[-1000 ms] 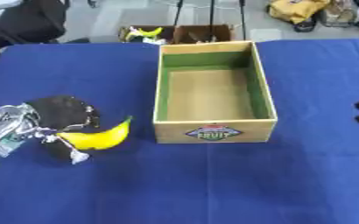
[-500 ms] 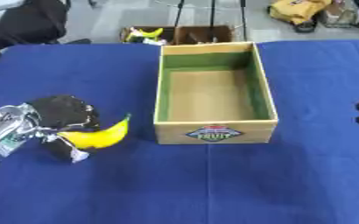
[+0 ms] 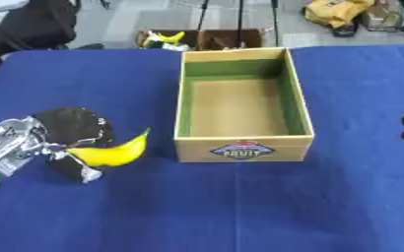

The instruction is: Pick up objects on the table and place them in the box.

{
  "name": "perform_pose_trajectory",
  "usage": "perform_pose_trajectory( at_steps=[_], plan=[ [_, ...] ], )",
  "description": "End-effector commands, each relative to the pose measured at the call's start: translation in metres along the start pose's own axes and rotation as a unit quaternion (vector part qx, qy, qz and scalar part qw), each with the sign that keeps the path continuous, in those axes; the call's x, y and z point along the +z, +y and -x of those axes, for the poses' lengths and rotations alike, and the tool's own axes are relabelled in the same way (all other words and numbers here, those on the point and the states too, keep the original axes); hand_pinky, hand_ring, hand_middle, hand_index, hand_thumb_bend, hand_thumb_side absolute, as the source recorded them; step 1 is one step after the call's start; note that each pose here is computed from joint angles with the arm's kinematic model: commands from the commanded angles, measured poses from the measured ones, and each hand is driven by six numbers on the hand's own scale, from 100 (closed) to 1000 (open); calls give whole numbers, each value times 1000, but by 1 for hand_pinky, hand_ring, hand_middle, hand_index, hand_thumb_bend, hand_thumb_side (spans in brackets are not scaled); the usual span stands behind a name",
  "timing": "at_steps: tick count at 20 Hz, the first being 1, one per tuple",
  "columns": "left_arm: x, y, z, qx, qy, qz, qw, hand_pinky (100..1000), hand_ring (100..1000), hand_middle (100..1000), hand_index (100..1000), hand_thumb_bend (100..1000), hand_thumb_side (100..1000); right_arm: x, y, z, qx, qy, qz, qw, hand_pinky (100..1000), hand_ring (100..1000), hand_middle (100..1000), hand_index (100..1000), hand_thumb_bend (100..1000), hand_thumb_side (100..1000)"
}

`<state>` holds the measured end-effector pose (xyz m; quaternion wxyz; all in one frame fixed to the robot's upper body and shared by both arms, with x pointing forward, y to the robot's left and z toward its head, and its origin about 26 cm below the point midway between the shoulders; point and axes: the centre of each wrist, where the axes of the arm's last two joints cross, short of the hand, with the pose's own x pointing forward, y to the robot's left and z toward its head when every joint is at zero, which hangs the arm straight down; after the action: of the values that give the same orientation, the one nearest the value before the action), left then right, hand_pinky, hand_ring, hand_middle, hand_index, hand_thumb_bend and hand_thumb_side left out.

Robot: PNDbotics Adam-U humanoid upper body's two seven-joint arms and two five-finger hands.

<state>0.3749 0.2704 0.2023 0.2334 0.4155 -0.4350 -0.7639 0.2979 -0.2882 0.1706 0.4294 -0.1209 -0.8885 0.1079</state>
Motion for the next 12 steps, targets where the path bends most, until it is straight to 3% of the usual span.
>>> perform_pose_trajectory(
  at_steps=[1, 9, 11, 12],
  plan=[
    [10, 11, 9, -7, 17, -19, 1000, 231, 450, 458, 537, 100, 501, -3, -4, -5, 10, -10, 0, 1000, 635, 698, 593, 835, 100, 1000],
    [18, 16, 11, 1, 30, -35, 999, 221, 444, 453, 533, 100, 499, -2, -5, -4, 10, -9, 0, 1000, 635, 699, 594, 835, 100, 1000],
    [18, 15, 11, 5, 31, -28, 999, 242, 461, 470, 551, 100, 512, -2, -5, -4, 10, -10, 0, 1000, 635, 699, 593, 835, 100, 1000],
    [18, 13, 11, 6, 30, -23, 999, 295, 504, 518, 603, 134, 543, -2, -5, -4, 10, -10, 0, 1000, 635, 699, 593, 835, 100, 1000]
  ],
)
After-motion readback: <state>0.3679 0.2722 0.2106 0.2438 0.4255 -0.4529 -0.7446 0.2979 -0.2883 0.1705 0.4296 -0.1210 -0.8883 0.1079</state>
